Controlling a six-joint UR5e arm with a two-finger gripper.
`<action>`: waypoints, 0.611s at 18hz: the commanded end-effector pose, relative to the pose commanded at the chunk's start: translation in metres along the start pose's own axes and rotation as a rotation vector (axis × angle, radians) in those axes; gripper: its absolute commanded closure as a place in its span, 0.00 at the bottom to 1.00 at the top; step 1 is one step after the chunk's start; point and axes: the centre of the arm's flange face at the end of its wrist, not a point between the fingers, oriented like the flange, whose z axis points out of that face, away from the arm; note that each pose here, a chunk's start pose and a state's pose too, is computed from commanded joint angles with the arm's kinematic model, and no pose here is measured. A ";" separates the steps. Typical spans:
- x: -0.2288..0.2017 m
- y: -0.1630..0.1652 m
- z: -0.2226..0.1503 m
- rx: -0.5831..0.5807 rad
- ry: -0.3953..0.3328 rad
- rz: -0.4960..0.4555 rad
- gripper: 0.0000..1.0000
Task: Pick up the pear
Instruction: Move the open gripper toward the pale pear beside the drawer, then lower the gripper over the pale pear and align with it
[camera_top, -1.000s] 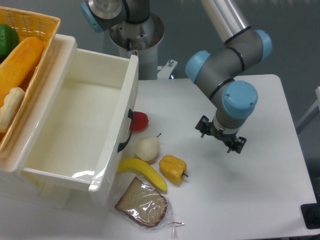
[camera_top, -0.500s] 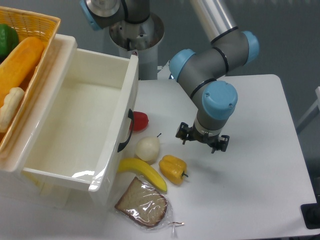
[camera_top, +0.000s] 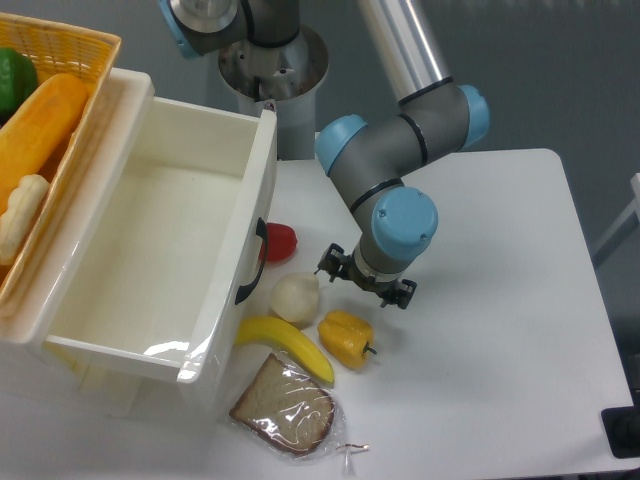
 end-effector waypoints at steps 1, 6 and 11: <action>0.000 0.000 -0.002 0.003 0.011 0.000 0.04; 0.004 -0.006 -0.004 0.040 0.034 -0.001 0.10; 0.006 -0.005 -0.003 0.031 0.050 0.002 0.40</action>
